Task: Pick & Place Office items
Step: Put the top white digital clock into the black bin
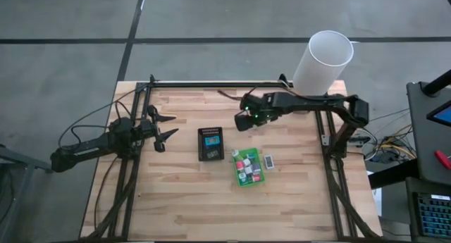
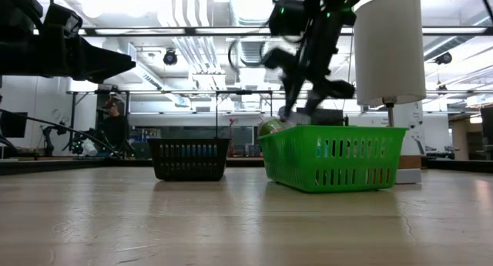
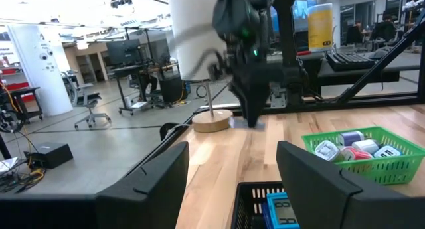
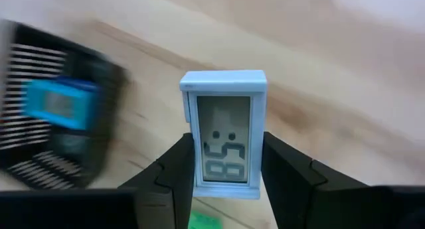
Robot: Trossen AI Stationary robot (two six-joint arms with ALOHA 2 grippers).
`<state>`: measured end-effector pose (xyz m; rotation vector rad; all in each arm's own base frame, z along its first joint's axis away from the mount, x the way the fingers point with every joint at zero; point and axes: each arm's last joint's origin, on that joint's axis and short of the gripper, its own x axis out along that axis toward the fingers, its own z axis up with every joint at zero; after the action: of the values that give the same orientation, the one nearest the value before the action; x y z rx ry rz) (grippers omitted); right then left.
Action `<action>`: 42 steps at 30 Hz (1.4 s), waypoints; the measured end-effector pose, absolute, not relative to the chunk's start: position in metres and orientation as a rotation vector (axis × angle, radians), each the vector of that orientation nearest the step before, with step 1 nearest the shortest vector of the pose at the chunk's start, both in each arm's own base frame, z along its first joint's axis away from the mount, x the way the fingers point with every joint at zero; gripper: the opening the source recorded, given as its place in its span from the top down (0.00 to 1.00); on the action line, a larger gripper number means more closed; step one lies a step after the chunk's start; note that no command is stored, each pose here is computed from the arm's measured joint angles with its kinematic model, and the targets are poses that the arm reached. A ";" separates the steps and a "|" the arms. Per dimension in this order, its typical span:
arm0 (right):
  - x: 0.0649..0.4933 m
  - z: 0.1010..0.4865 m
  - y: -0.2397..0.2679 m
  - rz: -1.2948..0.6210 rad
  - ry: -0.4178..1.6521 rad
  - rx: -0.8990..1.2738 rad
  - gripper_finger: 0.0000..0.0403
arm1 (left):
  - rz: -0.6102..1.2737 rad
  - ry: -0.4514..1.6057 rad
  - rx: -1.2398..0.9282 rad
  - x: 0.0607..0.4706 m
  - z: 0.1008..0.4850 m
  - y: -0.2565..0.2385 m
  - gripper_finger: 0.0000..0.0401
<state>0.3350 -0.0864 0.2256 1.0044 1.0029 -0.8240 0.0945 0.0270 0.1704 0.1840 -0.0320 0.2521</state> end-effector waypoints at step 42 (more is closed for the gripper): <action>0.430 0.198 -0.072 0.320 0.822 0.842 0.57 | 0.252 -0.032 0.184 0.094 0.170 0.027 0.42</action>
<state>0.4299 -0.0724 0.1984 0.8424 0.8216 0.3199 0.0945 0.0270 0.1704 0.1839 -0.0319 0.2523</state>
